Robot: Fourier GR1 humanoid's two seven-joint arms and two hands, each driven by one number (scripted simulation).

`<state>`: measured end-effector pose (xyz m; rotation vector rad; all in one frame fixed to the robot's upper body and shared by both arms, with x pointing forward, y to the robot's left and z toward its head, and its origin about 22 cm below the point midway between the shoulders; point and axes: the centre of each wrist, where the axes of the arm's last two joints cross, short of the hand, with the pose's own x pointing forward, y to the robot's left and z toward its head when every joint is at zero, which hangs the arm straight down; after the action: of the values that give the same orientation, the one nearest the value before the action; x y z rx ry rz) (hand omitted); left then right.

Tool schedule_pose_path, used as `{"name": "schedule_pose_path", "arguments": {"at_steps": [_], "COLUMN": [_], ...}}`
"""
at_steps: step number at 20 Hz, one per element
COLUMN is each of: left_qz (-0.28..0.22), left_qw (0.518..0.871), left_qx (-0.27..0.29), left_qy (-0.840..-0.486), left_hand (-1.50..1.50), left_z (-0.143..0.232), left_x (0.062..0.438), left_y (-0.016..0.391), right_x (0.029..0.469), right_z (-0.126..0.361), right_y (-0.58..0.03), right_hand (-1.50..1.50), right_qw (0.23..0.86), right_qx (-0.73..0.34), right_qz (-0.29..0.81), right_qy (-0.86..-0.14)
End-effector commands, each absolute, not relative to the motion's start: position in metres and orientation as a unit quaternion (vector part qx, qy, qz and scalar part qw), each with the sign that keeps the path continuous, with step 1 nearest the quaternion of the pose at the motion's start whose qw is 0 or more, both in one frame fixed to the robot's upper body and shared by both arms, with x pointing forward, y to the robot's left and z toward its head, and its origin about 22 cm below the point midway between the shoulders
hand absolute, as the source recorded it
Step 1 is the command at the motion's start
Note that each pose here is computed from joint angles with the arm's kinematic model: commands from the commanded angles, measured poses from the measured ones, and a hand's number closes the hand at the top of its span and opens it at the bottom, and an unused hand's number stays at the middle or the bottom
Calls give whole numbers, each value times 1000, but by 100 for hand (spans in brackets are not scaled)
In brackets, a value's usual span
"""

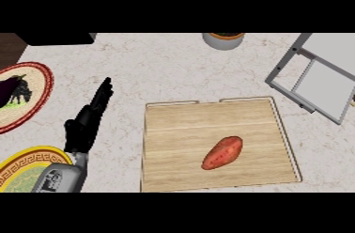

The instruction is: Pick the bell pepper from the tray and place it in the tiered shelf

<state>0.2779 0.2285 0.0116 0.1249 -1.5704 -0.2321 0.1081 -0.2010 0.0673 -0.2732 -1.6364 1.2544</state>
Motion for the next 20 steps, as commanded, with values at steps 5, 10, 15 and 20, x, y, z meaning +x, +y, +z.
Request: {"name": "schedule_pose_path", "arguments": {"at_steps": [5,10,15,20], "left_qz": [-92,-84,-93,-99], "left_qw": [701,699,700,703], "left_qx": [67,67,65,63], "left_qy": [-704,-707,-706,-701], "left_hand": [0,0,0,0], "left_z": [10,20,13,5], "left_x": [273,279,276,272], "left_y": [236,237,235,236], "right_x": [117,140,167,183], "right_z": [125,150,179,227], "right_y": [-249,-286,-337,-413], "right_hand": [150,150,150,150], "right_qw": [472,453,451,434], "right_qx": [-95,-146,-185,-214], "right_qz": [453,406,329,309], "right_qy": [-750,-780,-809,-819]}}
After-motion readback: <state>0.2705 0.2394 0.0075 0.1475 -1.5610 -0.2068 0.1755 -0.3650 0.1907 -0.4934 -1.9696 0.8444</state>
